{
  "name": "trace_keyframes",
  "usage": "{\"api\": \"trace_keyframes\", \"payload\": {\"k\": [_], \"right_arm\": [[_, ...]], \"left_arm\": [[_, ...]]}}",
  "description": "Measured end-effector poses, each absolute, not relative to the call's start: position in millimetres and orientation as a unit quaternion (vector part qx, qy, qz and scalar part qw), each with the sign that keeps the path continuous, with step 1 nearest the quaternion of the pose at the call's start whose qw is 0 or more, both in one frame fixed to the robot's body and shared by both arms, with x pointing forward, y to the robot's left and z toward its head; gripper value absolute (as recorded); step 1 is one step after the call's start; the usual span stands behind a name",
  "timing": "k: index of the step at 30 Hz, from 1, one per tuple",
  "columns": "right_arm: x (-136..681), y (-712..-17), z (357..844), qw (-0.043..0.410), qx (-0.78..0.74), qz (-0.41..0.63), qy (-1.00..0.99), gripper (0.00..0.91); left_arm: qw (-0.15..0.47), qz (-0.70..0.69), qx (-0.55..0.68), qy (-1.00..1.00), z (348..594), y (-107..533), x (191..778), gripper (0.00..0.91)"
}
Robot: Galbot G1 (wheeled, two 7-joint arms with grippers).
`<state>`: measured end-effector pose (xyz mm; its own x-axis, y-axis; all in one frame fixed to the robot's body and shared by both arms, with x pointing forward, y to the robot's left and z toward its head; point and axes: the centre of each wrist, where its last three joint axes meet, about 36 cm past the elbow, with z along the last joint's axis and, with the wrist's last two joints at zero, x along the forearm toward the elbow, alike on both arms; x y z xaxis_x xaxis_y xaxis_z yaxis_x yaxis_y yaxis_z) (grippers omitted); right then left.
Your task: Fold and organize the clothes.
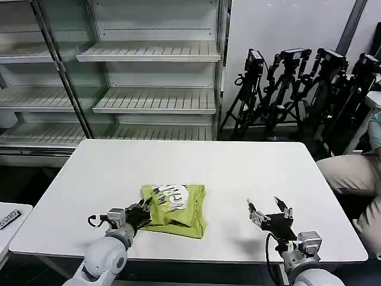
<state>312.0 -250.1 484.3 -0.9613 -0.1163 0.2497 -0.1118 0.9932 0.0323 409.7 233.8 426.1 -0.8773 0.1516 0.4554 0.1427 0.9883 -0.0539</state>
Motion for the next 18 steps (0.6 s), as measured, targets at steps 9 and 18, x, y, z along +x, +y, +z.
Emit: {"api": "trace_keyframes", "payload": {"k": [9,18], "right_arm": [[315.2,-249.9,485.9,0.120,0.059,-0.010,-0.991,0.907],[315.4,-247.9,485.8,0.116,0.061,-0.012,-0.991,0.907]], "left_arm": [[0.206,-0.082,-0.036,-0.974,452.5,313.7,411.7,0.010],[0.148,-0.182,0.021,-0.972,521.9,394.7,408.7,0.010]]}}
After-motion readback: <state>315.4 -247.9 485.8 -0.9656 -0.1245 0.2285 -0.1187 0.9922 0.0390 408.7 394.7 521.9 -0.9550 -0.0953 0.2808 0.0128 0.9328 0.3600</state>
